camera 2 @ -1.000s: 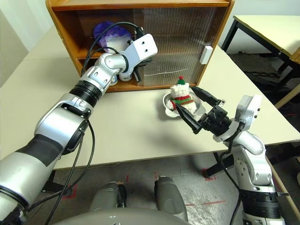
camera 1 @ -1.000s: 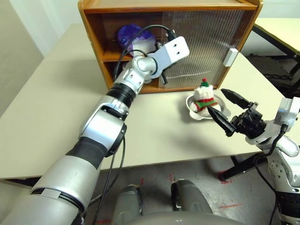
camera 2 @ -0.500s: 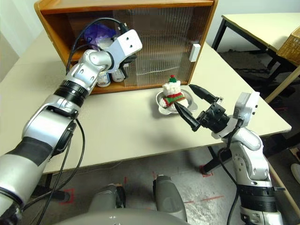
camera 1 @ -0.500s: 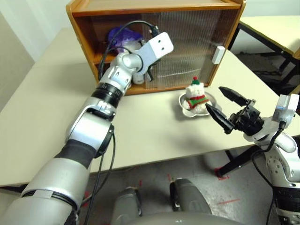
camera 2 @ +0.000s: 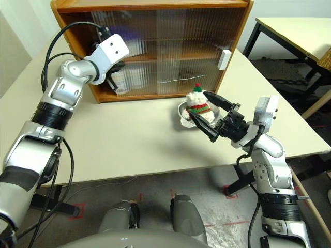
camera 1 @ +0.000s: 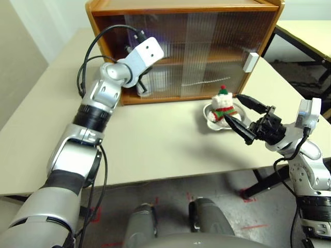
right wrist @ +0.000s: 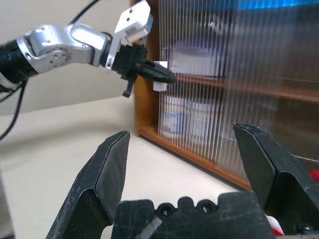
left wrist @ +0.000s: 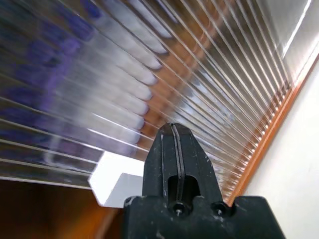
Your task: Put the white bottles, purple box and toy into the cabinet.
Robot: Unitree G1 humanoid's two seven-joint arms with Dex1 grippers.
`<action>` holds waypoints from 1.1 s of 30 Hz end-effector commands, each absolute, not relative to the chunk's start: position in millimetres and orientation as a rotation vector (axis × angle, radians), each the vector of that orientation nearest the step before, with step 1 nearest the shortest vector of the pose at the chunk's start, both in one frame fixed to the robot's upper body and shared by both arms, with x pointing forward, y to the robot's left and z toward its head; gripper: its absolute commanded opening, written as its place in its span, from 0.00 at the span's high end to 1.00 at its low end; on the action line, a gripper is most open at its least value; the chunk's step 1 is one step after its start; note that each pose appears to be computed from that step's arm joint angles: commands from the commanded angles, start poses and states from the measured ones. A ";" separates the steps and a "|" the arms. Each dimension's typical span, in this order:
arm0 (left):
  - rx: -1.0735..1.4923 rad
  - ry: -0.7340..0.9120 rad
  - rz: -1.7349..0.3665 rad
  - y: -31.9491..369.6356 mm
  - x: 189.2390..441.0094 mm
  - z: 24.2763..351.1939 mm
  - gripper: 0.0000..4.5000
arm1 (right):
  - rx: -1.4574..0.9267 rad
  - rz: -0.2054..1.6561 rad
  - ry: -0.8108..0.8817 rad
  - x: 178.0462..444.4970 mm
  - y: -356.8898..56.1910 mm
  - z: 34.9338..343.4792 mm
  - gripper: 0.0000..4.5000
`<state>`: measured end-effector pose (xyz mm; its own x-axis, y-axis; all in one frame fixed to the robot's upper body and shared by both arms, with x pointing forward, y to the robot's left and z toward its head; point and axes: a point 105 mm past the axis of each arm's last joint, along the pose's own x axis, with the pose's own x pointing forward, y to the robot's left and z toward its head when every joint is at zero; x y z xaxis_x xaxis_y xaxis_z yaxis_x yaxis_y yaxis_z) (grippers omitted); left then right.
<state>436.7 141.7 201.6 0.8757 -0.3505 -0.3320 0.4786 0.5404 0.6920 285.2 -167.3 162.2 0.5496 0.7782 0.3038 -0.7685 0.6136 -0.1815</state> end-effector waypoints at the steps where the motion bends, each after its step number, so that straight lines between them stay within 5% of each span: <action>1: 0.857 0.191 -0.437 163.0 430.8 202.7 1.00 | -0.011 0.959 -0.360 286.2 -165.1 162.5 0.00; 10: 0.861 0.197 -0.366 188.2 422.7 213.0 1.00 | -0.003 0.998 -0.354 292.5 -159.6 162.0 0.00; 14: 0.704 0.137 -0.531 166.3 412.3 210.3 1.00 | -0.018 0.978 -0.350 295.6 -166.2 164.0 0.00; 23: 0.207 0.003 -0.985 141.6 358.2 207.7 0.28 | -0.073 0.785 -0.267 313.7 -216.4 172.1 0.00; 26: 0.098 -0.016 -1.044 156.8 341.0 197.2 0.02 | -0.089 0.660 -0.255 325.7 -241.2 181.3 0.22; 33: 0.002 -0.065 -1.124 182.1 312.4 189.9 0.00 | -0.116 0.387 -0.248 348.1 -284.0 201.5 0.81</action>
<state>319.6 178.5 186.1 0.4580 -0.8887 0.0229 0.8886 0.4584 0.0168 343.2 -267.2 200.3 0.8524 0.4679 0.2334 -0.4392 0.8829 -0.1660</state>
